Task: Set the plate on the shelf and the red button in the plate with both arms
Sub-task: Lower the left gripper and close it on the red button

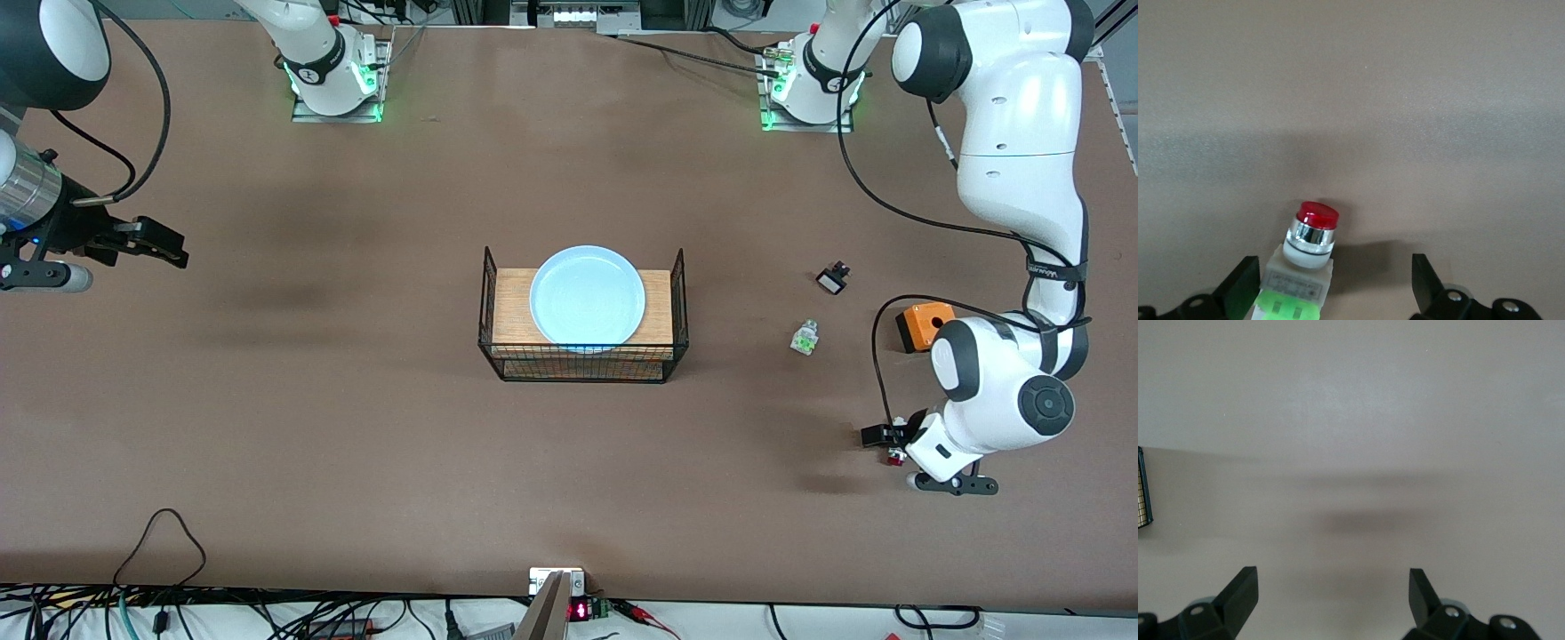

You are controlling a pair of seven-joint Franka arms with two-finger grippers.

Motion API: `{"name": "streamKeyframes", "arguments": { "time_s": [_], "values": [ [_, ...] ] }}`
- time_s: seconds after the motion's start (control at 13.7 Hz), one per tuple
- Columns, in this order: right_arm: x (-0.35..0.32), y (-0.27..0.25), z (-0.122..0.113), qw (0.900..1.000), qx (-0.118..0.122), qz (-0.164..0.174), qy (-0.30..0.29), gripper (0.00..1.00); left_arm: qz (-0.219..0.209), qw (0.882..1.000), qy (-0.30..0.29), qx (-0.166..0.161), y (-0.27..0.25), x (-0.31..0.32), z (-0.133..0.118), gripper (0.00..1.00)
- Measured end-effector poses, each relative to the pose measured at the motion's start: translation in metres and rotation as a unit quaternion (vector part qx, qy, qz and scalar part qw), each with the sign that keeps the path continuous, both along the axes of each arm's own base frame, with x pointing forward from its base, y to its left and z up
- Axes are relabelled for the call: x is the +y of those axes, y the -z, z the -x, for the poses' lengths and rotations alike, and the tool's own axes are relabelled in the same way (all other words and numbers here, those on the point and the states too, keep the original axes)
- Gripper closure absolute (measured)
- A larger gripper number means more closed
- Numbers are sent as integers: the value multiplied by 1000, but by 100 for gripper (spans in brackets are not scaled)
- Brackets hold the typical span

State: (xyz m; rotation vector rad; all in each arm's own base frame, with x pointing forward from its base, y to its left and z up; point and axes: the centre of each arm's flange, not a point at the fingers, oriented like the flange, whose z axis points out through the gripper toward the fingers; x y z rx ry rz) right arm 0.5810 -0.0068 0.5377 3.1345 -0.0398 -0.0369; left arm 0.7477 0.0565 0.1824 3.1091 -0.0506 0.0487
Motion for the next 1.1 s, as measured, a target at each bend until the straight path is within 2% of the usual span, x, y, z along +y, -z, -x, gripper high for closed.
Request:
{"name": "streamKeyframes", "arguments": {
  "time_s": [0.29, 0.44, 0.51, 0.58, 0.66, 0.88, 1.02, 1.1],
  "values": [
    [0, 0, 0, 1000, 0, 0, 0, 0, -5, 1000, -13, -18, 0, 20, -2, 1],
    [0, 0, 0, 1000, 0, 0, 0, 0, -5, 1000, -15, -19, 0, 23, -2, 10],
    [0, 0, 0, 1000, 0, 0, 0, 0, -5, 1000, -15, -19, 0, 22, -2, 10],
    [0, 0, 0, 1000, 0, 0, 1, 0, -5, 1000, -15, -19, 0, 22, -2, 19],
    [0, 0, 0, 1000, 0, 0, 1, 0, -4, 1000, -14, -19, 0, 20, -2, 24],
    [0, 0, 0, 1000, 0, 0, 1, 0, -3, 999, -29, -19, 0, 15, -2, 31],
    [0, 0, 0, 1000, 0, 0, 1, 0, -2, 999, -33, -18, 1, 14, -2, 48],
    [0, 0, 0, 1000, 0, 0, 1, 0, -2, 999, -34, -18, 0, 14, -2, 61]
  ]
}}
